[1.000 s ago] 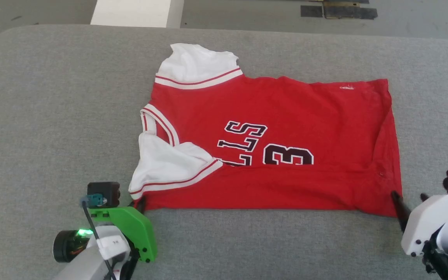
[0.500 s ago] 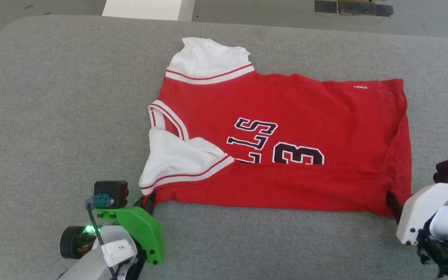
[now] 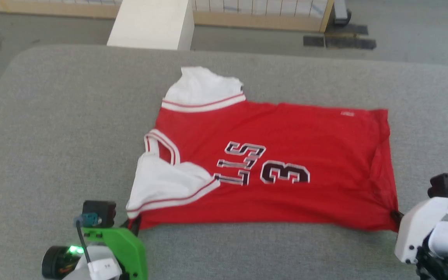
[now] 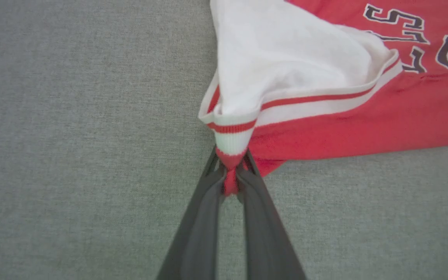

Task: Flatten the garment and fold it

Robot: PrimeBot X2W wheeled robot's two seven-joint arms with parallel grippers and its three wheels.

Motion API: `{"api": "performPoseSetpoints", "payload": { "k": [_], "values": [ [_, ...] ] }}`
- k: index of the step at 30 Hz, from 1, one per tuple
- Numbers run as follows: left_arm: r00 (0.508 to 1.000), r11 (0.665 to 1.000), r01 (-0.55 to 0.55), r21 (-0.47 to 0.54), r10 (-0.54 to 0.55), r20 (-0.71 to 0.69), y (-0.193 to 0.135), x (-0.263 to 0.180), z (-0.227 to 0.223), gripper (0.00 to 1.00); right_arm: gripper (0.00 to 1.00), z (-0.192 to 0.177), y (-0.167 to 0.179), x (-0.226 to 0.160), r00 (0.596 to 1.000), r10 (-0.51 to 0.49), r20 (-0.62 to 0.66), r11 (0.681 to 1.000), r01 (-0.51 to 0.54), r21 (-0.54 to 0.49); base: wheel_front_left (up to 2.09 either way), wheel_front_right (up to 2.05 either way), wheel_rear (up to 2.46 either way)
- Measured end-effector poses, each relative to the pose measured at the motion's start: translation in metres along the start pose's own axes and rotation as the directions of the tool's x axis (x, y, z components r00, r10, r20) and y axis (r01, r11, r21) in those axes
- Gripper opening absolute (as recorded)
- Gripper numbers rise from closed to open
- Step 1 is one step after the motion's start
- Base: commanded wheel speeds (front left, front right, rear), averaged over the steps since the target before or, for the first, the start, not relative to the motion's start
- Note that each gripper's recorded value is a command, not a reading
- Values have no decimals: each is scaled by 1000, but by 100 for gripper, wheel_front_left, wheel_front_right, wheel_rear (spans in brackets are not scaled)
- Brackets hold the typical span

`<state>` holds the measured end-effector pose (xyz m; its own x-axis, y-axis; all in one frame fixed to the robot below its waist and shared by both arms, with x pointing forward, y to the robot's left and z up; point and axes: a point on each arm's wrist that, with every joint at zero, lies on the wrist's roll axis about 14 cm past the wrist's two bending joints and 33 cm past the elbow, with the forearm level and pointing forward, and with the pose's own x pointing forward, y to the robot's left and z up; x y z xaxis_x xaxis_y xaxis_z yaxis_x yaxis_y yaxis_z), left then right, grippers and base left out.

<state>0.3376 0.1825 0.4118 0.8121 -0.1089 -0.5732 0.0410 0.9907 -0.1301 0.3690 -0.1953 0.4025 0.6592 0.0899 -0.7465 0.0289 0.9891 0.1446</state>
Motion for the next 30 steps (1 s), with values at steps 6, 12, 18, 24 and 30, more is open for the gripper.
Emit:
{"api": "performPoseSetpoints", "payload": {
  "k": [6, 12, 18, 24, 30],
  "values": [
    [999, 1000, 22, 20, -21, -50, 0, -20, -15, 0, 0, -6, -13, -31, 1000, -28, 1, 1000, 28, -2, 0, 0, 0],
    [986, 1000, 28, 5, -26, -164, -1, -30, -48, 0, 0, -32, -25, -41, 996, -55, -73, 998, 56, 21, 0, 0, 0],
    [975, 999, 36, -18, -39, -219, -2, -26, -68, 0, 0, -47, -24, -30, 992, -49, -113, 998, 53, 26, 0, 0, 0],
    [987, 999, 37, 15, -34, -159, 0, -19, -65, 100, 100, -45, -22, -24, 996, -46, -73, 999, 46, 0, 0, 0, 0],
    [999, 999, 37, 20, -37, 10, -2, -19, -32, 100, 100, 6, -9, -33, 986, -14, 166, 999, 20, -36, 0, 0, 0]
  ]
}}
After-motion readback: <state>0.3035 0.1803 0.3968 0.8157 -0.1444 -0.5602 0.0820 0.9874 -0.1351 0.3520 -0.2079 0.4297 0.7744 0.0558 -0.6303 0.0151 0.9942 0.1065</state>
